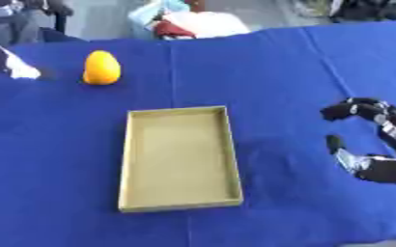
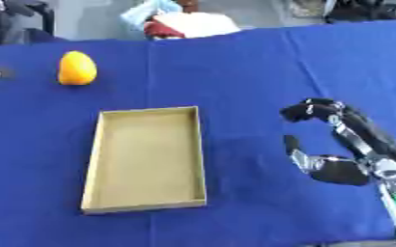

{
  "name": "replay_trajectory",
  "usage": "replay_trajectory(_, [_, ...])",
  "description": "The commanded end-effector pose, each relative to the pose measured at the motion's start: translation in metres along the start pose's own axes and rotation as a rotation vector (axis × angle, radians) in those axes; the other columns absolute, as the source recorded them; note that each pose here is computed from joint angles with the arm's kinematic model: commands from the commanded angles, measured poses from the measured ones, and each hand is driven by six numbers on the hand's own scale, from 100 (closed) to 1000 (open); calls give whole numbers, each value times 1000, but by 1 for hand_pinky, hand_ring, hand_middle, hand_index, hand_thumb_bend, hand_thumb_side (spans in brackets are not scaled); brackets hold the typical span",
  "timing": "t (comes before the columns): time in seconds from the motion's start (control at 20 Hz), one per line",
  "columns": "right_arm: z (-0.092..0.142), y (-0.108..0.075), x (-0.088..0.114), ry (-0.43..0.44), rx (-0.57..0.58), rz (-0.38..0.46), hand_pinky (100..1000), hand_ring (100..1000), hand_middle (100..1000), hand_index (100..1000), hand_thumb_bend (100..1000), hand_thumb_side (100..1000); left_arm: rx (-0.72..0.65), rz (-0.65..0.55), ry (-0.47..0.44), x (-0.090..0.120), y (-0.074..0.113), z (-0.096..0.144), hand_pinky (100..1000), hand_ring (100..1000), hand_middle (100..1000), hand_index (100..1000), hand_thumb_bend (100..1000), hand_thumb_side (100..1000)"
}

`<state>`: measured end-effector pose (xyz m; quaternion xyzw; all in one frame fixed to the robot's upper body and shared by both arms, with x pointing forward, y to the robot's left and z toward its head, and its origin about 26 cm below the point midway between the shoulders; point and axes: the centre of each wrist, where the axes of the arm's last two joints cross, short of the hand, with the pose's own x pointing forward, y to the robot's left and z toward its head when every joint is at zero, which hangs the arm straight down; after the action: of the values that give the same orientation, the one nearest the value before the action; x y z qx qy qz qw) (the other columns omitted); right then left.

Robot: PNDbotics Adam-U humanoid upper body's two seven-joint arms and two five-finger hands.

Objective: Pick up objects on the table and place them in the box.

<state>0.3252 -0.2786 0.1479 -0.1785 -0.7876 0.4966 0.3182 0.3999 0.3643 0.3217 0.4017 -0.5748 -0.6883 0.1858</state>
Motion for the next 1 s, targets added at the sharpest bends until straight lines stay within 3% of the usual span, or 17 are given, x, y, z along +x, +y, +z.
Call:
replay_trajectory(0.05, [0,-8,3,-14,-1,26,701,690,658,813,100,521,-9,-11,38,-10,5,-3,737,723,769,912,534,404])
replay_trajectory(0.5, [-2,-6,4,-22,5,15,700,689,657,813,100,531,-63,81,189,-31,-29,-30,728,712,756,909,468,408])
replay_trajectory(1.0, [-3,-4,4,-27,8,7,698,688,655,812,100,543,-69,121,388,-45,-67,-33,713,692,739,902,431,377])
